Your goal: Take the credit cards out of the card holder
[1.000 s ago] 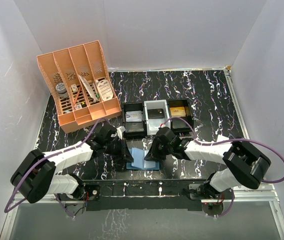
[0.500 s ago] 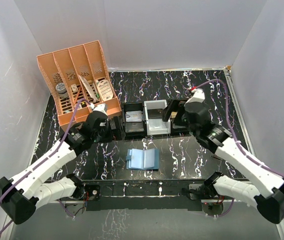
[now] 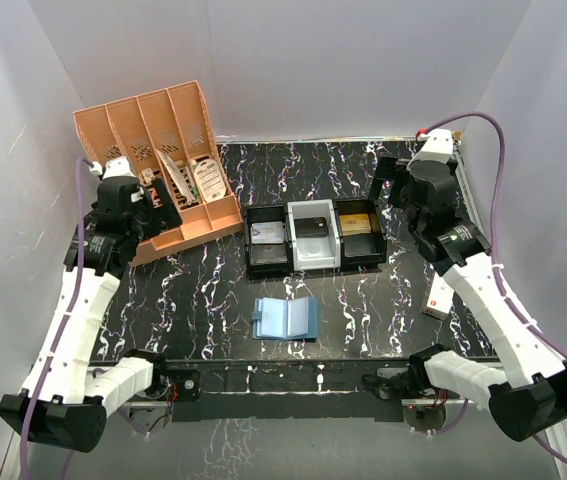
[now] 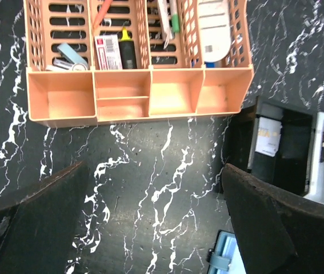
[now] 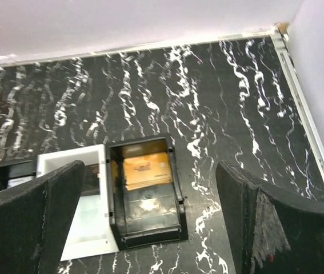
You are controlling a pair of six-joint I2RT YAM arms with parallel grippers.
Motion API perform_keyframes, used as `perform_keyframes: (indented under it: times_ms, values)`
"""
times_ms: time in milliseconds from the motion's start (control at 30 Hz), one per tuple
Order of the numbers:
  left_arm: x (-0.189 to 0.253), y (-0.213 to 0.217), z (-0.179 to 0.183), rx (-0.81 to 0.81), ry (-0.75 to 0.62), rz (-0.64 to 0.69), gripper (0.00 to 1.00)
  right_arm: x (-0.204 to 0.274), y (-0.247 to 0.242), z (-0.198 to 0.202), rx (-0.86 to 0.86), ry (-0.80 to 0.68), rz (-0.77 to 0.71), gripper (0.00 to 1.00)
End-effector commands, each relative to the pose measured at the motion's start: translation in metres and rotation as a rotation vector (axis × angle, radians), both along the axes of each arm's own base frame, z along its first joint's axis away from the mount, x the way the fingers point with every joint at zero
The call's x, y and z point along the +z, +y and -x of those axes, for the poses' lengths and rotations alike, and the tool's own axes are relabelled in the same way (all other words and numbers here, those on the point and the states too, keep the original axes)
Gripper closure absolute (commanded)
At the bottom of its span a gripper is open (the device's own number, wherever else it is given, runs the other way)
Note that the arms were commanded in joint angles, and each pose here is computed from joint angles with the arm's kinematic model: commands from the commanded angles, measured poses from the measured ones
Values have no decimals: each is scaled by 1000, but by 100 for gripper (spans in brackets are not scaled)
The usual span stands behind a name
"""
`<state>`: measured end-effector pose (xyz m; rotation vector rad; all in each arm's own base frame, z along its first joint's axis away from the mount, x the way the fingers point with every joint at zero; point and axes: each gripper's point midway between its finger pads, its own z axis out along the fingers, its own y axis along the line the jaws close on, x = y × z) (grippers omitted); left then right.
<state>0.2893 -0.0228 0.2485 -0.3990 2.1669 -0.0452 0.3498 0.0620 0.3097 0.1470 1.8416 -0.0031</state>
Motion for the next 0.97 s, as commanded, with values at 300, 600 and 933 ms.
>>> perform_keyframes:
  times_ms: [300, 600, 933]
  values:
    - [94, 27, 24, 95, -212, -47, 1, 123, -10, 34, 38, -250, -28, 2]
    - [86, 33, 32, 108, -187, -77, 1, 81, 1, 13, 28, -105, -48, 2]
    - [81, 36, 29, 119, -163, -97, 1, 90, 1, 20, 37, -156, -86, 2]
